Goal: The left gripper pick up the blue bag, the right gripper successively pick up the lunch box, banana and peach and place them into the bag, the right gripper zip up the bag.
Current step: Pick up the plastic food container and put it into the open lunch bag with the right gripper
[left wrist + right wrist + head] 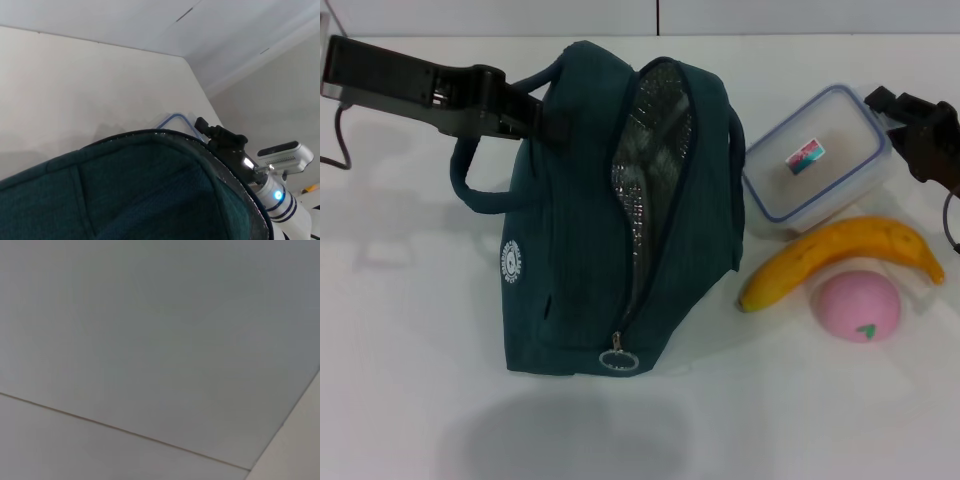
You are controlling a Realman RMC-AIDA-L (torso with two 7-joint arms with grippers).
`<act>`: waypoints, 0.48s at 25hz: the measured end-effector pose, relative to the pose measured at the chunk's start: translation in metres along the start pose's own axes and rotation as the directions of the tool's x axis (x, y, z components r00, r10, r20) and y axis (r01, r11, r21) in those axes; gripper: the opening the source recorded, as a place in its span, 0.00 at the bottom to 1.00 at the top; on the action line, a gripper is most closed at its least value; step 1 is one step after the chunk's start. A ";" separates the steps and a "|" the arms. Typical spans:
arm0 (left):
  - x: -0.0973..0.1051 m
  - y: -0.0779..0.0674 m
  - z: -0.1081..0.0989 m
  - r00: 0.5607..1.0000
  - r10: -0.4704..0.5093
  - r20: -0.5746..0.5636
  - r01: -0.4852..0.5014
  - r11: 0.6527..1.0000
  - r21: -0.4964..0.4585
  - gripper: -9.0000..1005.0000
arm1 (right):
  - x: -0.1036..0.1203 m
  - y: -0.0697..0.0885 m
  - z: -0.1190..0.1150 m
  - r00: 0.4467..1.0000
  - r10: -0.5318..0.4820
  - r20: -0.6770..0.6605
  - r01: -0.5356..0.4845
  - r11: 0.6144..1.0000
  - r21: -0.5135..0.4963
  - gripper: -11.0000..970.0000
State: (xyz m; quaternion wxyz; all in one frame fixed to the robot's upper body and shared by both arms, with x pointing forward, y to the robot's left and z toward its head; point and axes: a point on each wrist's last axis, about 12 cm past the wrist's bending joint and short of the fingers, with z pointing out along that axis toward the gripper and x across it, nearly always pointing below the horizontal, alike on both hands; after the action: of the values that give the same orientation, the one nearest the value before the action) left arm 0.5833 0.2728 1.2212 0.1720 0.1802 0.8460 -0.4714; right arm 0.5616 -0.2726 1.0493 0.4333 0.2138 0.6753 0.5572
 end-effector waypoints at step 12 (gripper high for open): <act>0.000 0.000 -0.001 1.000 -0.003 0.006 0.003 1.000 0.003 0.05 | -0.005 0.003 -0.004 1.000 -0.001 0.023 0.002 0.999 -0.033 0.15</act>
State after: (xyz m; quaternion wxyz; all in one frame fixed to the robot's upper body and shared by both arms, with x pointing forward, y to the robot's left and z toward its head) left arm 0.5834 0.2734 1.2218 0.1736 0.1777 0.8450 -0.4736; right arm 0.5603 -0.2775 1.0540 0.4448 0.2124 0.6614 0.5654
